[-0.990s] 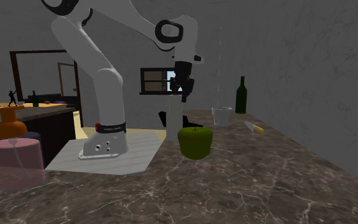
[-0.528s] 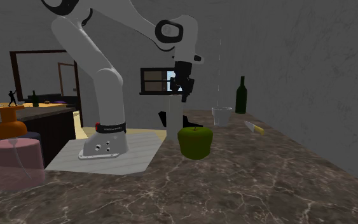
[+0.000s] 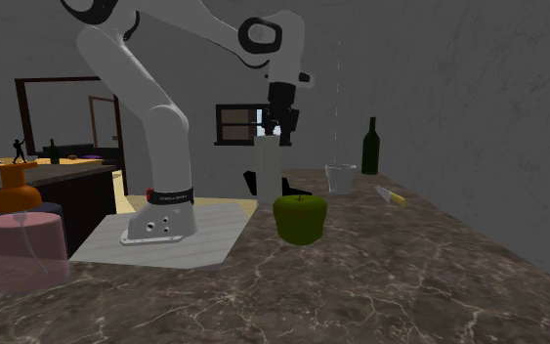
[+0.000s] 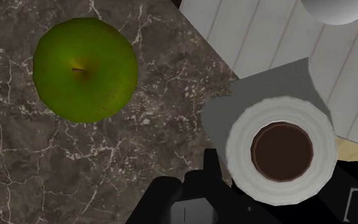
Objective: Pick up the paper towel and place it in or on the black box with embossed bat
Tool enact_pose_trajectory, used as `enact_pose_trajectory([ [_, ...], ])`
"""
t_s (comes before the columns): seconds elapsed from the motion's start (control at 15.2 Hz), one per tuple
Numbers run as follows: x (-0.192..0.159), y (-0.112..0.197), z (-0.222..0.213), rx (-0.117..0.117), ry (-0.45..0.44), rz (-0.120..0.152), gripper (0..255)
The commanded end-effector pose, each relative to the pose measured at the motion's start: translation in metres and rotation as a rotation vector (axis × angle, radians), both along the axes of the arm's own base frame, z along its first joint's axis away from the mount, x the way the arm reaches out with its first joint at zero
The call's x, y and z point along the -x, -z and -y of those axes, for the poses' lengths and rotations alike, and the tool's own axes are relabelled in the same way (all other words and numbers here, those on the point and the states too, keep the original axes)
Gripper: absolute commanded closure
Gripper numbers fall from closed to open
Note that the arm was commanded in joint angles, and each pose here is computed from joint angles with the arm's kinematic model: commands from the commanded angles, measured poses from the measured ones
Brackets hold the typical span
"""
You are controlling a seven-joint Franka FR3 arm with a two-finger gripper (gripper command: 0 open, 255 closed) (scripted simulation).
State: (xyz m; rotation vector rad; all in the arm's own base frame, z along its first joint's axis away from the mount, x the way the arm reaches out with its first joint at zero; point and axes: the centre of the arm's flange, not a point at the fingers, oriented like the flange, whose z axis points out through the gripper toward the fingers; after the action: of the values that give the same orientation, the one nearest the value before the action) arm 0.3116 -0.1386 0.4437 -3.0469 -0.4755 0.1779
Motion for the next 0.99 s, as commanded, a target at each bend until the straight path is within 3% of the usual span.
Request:
enact_pose_trajectory([
  [0.0,0.001,-0.011,-0.001,0.0,0.0,0.0,255],
  [0.92,0.001,-0.085,-0.001,0.0,0.0,0.0,255],
])
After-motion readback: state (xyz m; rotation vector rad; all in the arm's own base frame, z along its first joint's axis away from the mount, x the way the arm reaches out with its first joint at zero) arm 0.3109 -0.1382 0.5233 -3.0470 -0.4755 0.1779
